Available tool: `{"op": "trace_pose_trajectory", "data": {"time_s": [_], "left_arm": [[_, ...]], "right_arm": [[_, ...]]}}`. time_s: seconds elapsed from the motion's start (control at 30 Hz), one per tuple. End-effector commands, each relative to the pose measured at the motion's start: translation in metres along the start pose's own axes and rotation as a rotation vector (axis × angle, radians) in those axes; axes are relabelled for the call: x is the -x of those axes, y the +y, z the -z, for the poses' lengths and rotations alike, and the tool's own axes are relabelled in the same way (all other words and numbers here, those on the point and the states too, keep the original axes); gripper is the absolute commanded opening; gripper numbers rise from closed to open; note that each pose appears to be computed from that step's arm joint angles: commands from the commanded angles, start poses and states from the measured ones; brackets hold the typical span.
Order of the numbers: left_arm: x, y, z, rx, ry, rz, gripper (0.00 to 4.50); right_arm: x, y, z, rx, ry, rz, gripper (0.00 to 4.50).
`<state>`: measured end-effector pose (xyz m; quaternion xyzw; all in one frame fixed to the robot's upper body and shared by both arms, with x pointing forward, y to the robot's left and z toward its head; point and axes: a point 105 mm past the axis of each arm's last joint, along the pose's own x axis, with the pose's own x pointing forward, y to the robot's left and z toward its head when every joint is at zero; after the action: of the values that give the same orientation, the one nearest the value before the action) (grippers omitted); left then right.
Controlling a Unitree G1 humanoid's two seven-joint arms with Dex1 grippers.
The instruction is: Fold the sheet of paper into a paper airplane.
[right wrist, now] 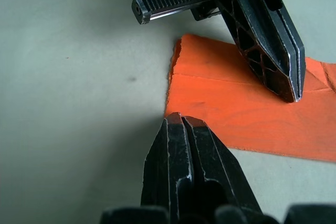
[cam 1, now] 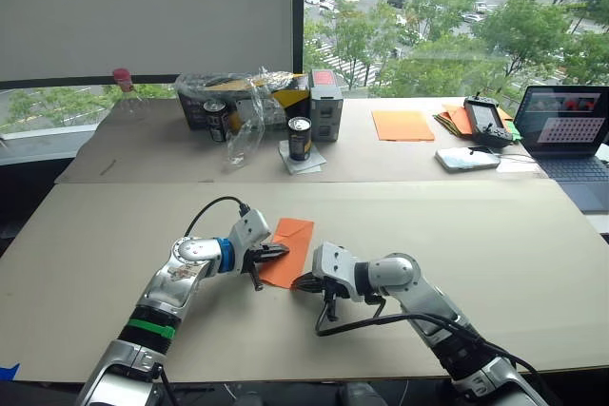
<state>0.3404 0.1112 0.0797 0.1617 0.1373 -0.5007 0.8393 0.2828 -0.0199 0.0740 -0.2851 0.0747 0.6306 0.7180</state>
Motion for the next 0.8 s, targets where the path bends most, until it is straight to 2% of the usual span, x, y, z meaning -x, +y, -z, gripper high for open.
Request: {"op": "trace_pose_trajectory", "data": {"time_s": [0.03,0.17,0.33,0.47,0.6,0.8], "left_arm": [[-0.002,-0.002,0.01,0.021,0.036,0.019,0.0],[-0.004,0.0,0.007,0.016,0.03,0.017,0.0],[-0.002,0.002,0.006,0.015,0.025,0.012,0.0],[0.002,0.007,0.003,0.023,0.01,-0.006,0.0],[0.005,0.009,-0.003,0.056,-0.022,-0.021,0.0],[0.021,0.019,-0.017,0.111,-0.078,-0.07,0.0]], "right_arm": [[-0.012,0.034,0.017,-0.037,0.085,-0.155,0.06],[-0.006,0.023,0.016,-0.029,0.091,-0.104,0.06],[0.015,-0.005,-0.023,-0.085,-0.059,-0.002,0.06],[0.03,-0.025,-0.034,-0.098,-0.088,0.059,0.06],[0.024,-0.034,-0.026,-0.083,-0.029,0.086,0.06],[-0.003,-0.039,-0.01,-0.074,0.046,0.1,0.06]]}}
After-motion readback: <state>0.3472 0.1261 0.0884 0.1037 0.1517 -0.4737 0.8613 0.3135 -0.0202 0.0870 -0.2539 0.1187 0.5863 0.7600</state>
